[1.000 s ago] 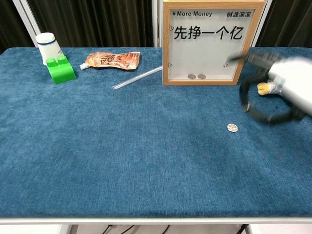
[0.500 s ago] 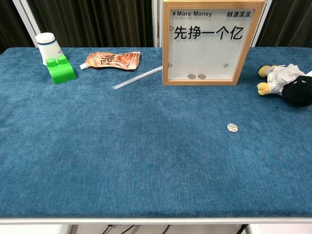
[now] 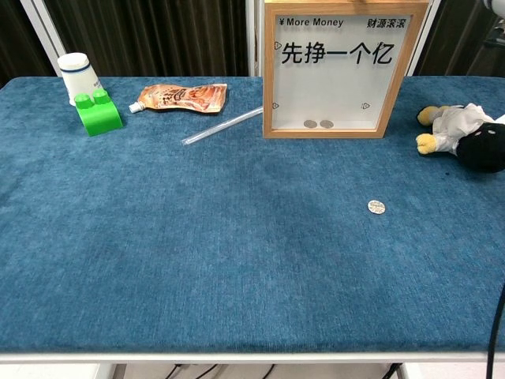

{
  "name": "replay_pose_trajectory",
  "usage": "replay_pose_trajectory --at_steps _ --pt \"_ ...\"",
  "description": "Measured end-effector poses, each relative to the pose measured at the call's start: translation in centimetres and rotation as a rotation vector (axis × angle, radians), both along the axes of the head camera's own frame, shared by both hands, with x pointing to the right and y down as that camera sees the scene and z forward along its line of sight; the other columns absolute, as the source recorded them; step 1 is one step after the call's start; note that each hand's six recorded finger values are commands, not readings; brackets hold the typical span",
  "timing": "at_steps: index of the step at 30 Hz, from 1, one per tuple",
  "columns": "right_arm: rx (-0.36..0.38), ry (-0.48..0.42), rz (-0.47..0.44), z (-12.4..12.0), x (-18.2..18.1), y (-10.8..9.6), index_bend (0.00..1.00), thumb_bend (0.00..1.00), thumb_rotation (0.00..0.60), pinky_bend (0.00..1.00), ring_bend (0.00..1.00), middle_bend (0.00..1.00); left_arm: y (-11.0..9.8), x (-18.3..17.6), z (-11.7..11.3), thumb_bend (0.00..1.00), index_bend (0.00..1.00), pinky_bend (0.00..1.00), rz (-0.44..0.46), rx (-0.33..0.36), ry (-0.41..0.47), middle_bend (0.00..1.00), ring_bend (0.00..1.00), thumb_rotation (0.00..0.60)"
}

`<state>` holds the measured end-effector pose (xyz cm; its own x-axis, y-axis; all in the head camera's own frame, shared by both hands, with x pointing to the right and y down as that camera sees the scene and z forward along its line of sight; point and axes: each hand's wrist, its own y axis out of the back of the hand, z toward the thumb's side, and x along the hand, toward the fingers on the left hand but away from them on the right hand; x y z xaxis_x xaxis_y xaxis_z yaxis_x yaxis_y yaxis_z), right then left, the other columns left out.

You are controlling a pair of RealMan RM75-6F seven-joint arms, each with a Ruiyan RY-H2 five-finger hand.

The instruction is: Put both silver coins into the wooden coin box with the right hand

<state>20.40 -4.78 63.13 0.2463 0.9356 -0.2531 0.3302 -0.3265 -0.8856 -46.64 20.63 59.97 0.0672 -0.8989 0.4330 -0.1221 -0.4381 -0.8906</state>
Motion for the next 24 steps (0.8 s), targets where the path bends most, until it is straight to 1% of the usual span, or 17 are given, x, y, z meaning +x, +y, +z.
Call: replay_pose_trajectory --at_steps 3,7,13,24 --pt "-0.004 0.011 0.014 0.3 0.1 -0.5 0.73 0.37 0.6 0.0 0.0 0.1 -0.1 0.0 0.1 0.04 0.04 0.0 0.0 -0.002 -0.001 0.0 0.0 0.6" --pt "-0.024 0.011 0.035 0.7 0.4 -0.6 0.73 0.37 0.6 0.0 0.0 0.1 -0.3 0.0 0.1 0.04 0.04 0.0 0.004 -0.003 -0.004 0.0 0.0 0.6" --pt "-0.055 0.034 0.046 1.1 0.7 -0.5 0.73 0.38 0.6 0.0 0.0 0.1 -0.3 0.0 0.2 0.04 0.04 0.0 0.003 -0.012 -0.008 0.0 0.0 0.6" --pt "-0.107 0.024 0.068 1.6 0.7 -0.4 0.73 0.38 0.6 0.0 0.0 0.1 -0.5 0.0 0.1 0.04 0.04 0.0 0.003 -0.008 -0.008 0.0 0.0 0.6"
